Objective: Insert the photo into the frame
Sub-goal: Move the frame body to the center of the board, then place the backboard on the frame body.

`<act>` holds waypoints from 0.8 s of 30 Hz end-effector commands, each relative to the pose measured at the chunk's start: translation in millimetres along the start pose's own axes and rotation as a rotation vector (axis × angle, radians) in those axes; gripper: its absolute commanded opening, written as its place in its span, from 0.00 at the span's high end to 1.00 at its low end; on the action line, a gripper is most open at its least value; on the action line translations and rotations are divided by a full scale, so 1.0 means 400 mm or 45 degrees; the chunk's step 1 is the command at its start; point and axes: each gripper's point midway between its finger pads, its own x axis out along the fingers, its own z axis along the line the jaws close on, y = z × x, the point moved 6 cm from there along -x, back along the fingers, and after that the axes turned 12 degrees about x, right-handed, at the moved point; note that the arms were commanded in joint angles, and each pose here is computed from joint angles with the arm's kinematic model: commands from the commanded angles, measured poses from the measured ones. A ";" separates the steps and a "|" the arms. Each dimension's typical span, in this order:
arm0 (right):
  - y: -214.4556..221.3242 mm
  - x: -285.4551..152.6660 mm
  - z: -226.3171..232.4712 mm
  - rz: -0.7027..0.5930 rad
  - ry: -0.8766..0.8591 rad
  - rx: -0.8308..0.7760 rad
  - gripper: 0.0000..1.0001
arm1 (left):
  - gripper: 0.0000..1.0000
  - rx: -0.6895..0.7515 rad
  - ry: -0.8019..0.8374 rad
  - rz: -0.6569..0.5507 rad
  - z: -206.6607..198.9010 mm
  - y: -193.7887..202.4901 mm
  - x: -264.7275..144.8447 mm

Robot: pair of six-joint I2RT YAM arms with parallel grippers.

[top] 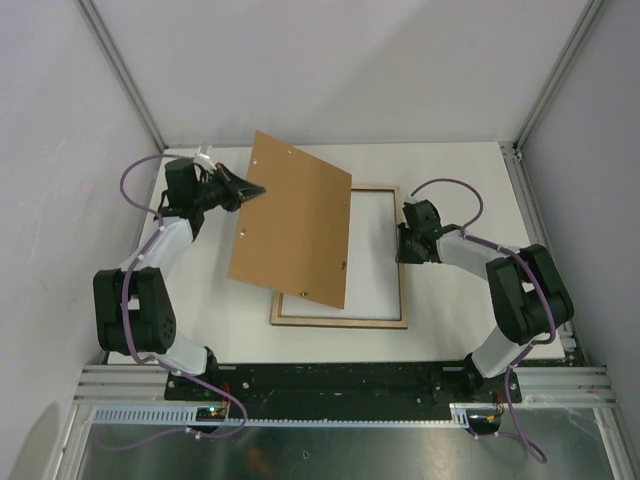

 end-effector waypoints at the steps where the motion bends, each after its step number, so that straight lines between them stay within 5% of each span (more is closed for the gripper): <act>1: 0.005 -0.012 0.047 0.013 -0.158 -0.072 0.91 | 1.00 0.072 0.078 -0.076 -0.056 -0.016 -0.045; 6: 0.022 -0.009 0.064 0.043 -0.184 -0.074 0.90 | 1.00 0.032 0.057 -0.089 -0.044 0.012 -0.055; 17: -0.030 -0.089 0.113 -0.047 -0.233 0.134 0.63 | 1.00 -0.092 0.043 -0.212 -0.058 0.040 -0.092; 24: -0.109 -0.172 0.092 -0.203 -0.204 0.254 0.64 | 1.00 -0.126 0.075 -0.232 -0.080 0.060 -0.090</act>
